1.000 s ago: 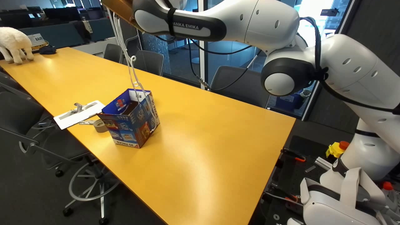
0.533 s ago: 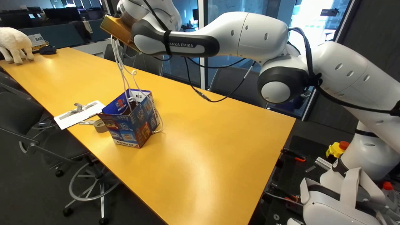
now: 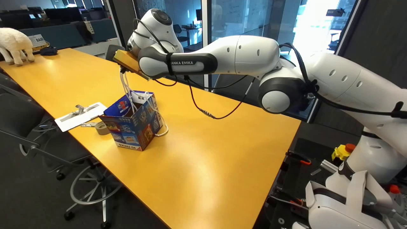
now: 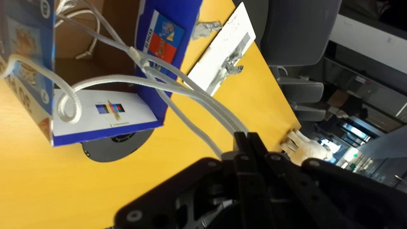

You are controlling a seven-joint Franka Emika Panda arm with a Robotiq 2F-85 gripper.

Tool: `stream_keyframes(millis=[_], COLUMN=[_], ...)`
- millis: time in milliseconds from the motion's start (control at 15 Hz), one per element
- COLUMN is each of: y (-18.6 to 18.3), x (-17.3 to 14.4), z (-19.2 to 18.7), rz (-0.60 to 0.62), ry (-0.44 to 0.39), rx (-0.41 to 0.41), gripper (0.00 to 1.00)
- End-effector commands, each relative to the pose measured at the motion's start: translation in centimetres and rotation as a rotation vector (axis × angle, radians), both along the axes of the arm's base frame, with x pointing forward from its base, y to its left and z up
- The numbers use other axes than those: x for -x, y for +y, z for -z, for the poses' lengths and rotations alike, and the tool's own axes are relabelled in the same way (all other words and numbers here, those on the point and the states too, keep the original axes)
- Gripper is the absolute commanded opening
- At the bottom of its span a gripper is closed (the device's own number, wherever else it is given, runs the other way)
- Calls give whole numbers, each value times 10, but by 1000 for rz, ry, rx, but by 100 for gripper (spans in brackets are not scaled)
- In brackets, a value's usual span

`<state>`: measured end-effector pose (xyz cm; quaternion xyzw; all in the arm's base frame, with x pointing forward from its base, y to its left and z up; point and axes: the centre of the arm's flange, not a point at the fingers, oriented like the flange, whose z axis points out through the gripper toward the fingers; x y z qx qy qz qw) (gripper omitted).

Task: Put the ropes inside the box.

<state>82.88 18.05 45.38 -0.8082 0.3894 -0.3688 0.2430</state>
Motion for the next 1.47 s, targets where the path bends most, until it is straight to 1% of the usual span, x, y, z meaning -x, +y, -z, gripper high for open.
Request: stream_keyframes(millis=[0, 400, 600, 667, 733, 933, 1133, 1267, 1333, 1400], y=[-9, -13, -14, -13, -13, -13, -15, -19, -22, -24], x=[-33, -54, -57, -57, -56, -54, -49, -42, -37, -30], z=[18, 63, 78, 82, 85, 89, 91, 92, 90, 87], rz=[-38, -44, -48, -52, -56, -72, -91, -111, -121, -131], ry=[27, 104, 142, 158, 171, 205, 229, 265, 282, 302], rx=[-33, -35, -16, -13, -4, 19, 43, 68, 81, 92], gripper=[1, 1, 1, 29, 29, 51, 75, 88, 97, 100])
